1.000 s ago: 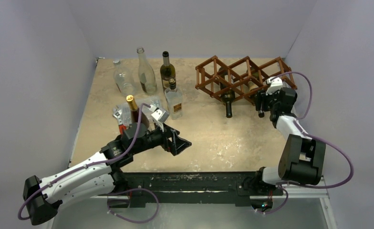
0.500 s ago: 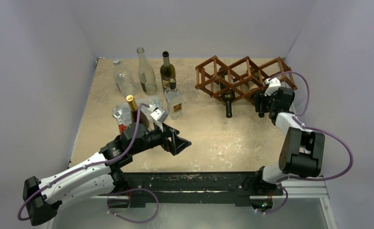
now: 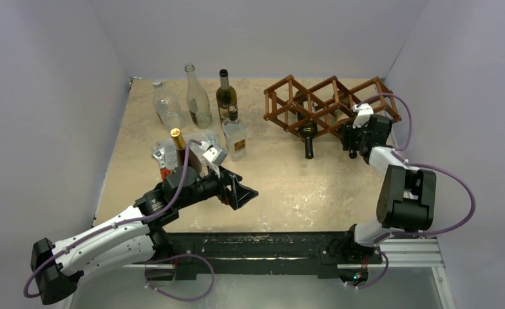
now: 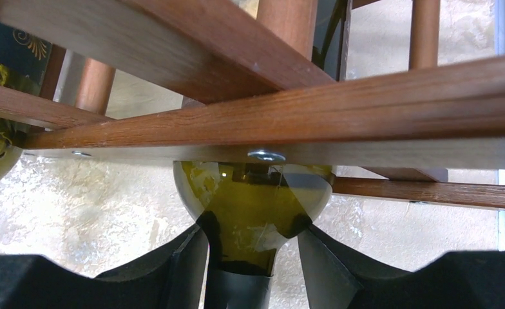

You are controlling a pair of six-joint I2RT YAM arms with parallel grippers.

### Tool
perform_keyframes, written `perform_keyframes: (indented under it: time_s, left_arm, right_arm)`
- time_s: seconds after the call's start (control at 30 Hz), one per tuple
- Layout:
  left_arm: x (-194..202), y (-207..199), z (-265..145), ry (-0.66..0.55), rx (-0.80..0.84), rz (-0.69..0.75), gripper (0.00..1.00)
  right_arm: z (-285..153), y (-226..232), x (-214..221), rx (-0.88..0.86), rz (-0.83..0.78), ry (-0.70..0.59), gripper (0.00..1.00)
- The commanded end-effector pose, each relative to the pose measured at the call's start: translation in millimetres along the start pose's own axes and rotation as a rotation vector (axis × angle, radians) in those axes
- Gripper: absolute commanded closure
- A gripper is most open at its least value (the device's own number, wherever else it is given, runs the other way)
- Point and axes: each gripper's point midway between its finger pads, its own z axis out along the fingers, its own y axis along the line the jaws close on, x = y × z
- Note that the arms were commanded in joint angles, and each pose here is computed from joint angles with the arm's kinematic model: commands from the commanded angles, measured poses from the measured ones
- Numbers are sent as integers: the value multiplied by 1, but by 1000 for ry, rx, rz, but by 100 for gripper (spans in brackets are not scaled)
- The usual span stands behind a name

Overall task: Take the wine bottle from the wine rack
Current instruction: Pick up the wine bottle from the wine rack.

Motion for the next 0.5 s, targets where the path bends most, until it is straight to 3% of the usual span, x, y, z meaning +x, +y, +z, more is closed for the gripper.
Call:
perform_keyframes:
  time_s: [0.0,0.33,0.47]
  left_arm:
    - [-13,-10,-2,-44,29,-12,3]
    - [-14,-10,-2,-43,25,-12,3]
    - [-17,-11,-4,-53,28,-8,3]
  right_arm:
    - [2,-7,-15,28,-24,-12,44]
    - [7,-5,-9,19,-27,26,51]
    - [6,-5,-9,17,-27,25,61]
